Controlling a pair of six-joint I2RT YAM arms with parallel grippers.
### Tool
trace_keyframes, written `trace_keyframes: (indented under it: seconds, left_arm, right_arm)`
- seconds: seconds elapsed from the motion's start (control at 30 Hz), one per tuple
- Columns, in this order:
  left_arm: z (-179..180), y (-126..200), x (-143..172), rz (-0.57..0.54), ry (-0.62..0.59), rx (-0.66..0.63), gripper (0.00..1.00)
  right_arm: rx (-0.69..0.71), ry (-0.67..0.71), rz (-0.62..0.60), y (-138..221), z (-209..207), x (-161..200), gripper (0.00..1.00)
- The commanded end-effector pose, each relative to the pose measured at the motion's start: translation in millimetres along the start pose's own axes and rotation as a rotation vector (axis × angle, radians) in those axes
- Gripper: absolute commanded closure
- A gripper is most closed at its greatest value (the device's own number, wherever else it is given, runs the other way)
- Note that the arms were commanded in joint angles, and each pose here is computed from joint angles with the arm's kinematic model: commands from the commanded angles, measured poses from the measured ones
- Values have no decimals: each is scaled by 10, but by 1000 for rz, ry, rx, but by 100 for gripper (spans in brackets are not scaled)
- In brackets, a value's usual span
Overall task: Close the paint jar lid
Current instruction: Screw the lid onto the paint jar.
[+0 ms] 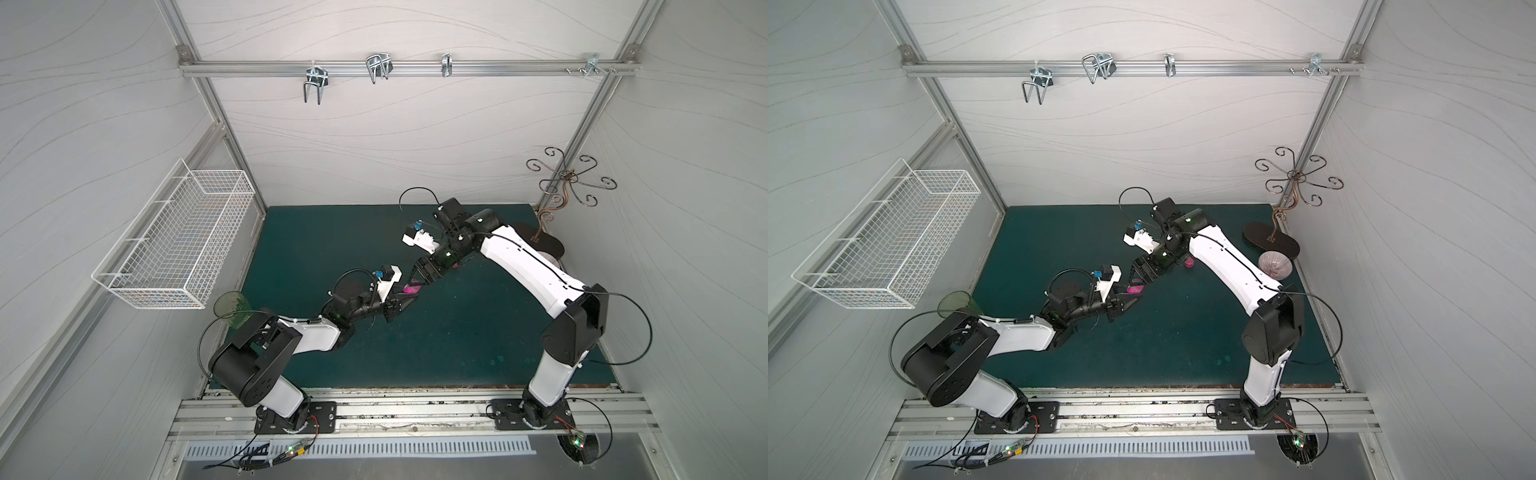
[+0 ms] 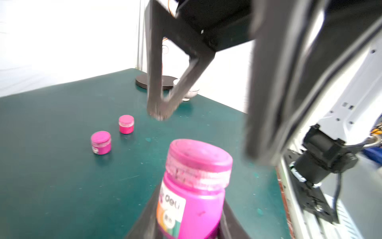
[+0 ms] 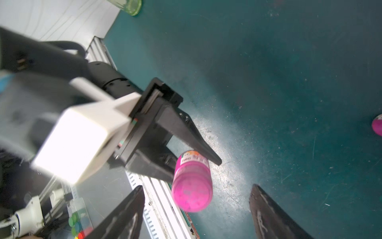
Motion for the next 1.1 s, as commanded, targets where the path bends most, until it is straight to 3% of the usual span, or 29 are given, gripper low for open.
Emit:
trace_keyframes:
  seconds: [0.0, 0.2, 0.57, 0.67, 0.8, 0.97, 1.07]
  left_arm:
    - [-68, -3, -193, -65, -21, 115, 100]
    - [-122, 7, -281, -41, 39, 238, 100]
    - [-137, 0, -253, -1, 70, 278, 99]
    - [-129, 1, -258, -11, 72, 267, 100]
    - [-127, 46, -298, -80, 61, 229, 100]
    - [-120, 74, -403, -193, 16, 174, 100]
    - [-113, 61, -494, -243, 10, 160, 100]
  right_arm:
    - [-64, 118, -17, 147, 129, 124, 19]
    - [-75, 368, -41, 141, 210, 268, 20]
    - [-107, 527, -42, 184, 184, 161, 24]
    - [-123, 485, -66, 187, 179, 95, 26]
    - [-142, 360, -219, 329, 175, 84, 23]
    - [-286, 16, -493, 512, 91, 158, 19]
    - [-407, -158, -546, 508, 70, 247, 19]
Point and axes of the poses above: each gripper's point midway between its finger pads, its own y axis back along the fingers, its own z axis along the line the jaws close on, x = y × z, the point moved 10 cm from there along y, back along the fingers, and after that the axes turned 9 degrees about y, right-handed, at the moved point
